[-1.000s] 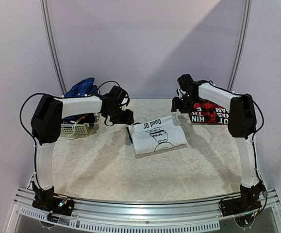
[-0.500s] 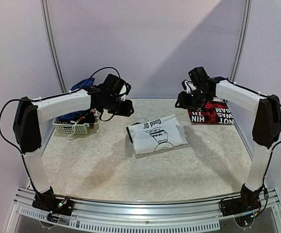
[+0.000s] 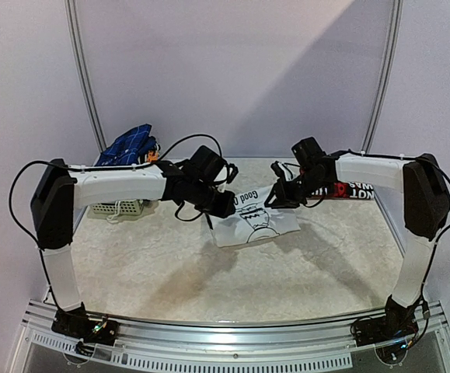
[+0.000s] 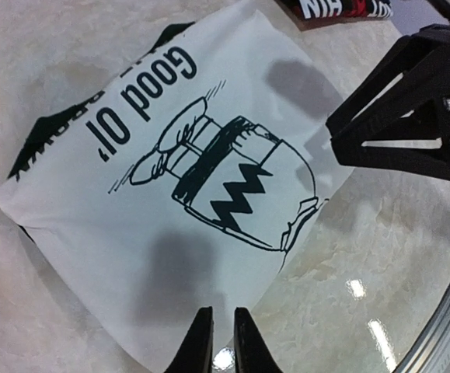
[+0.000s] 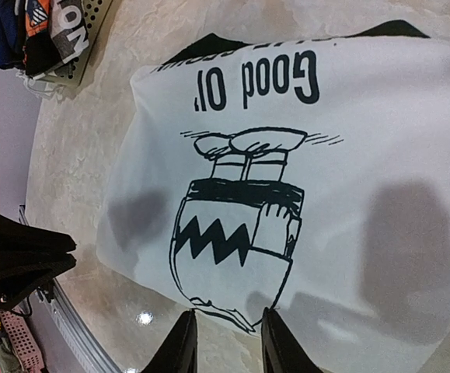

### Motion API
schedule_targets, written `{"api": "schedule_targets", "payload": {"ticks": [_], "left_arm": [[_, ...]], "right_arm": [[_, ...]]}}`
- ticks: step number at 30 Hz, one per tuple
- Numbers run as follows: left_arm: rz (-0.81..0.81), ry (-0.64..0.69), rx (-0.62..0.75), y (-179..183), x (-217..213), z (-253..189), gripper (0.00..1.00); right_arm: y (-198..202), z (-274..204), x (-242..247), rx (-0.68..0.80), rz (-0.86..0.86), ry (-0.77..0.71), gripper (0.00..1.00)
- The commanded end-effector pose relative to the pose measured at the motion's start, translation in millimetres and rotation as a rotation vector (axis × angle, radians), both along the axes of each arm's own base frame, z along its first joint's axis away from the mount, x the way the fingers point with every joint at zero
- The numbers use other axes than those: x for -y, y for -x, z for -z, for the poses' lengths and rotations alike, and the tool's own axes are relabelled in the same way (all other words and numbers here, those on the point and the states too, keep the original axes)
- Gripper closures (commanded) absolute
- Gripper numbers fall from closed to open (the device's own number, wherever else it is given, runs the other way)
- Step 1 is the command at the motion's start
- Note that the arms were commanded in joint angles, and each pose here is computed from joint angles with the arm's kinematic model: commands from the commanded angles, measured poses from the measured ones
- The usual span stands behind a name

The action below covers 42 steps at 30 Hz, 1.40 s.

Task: Fold and stack the mixed laundry pile
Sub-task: Smooth out the square-folded T-shirt at the center of the board.

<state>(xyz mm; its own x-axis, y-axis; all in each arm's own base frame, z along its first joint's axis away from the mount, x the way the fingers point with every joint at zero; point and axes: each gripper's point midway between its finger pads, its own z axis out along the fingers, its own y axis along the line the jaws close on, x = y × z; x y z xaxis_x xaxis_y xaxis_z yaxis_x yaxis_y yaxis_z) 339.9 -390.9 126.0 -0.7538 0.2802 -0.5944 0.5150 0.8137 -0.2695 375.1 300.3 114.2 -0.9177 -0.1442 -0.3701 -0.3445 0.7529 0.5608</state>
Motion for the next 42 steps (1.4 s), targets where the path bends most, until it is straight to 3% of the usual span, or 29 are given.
{"api": "schedule_targets", "payload": {"ticks": [1, 26, 30, 37, 42], "left_arm": [[0.012, 0.002, -0.054, 7.5, 7.8, 29.8, 0.91], [-0.034, -0.086, -0.201, 49.5, -27.6, 129.3, 0.95], [-0.046, -0.116, -0.184, 53.7, -32.9, 121.6, 0.95], [-0.044, -0.107, -0.085, 45.0, -26.3, 65.3, 0.92], [-0.03, -0.089, -0.06, 38.4, -16.4, 46.6, 0.91]], "right_arm": [[1.0, 29.4, -2.5, -0.038, -0.024, 0.006, 0.71], [12.3, 115.3, 39.6, -0.174, 0.052, 0.16, 0.7], [11.2, 104.5, 40.8, -0.168, 0.059, 0.163, 0.69], [-8.6, 33.0, 20.5, -0.052, 0.026, 0.049, 0.64], [-33.5, 8.7, 13.8, -0.01, 0.029, 0.019, 0.63]]}}
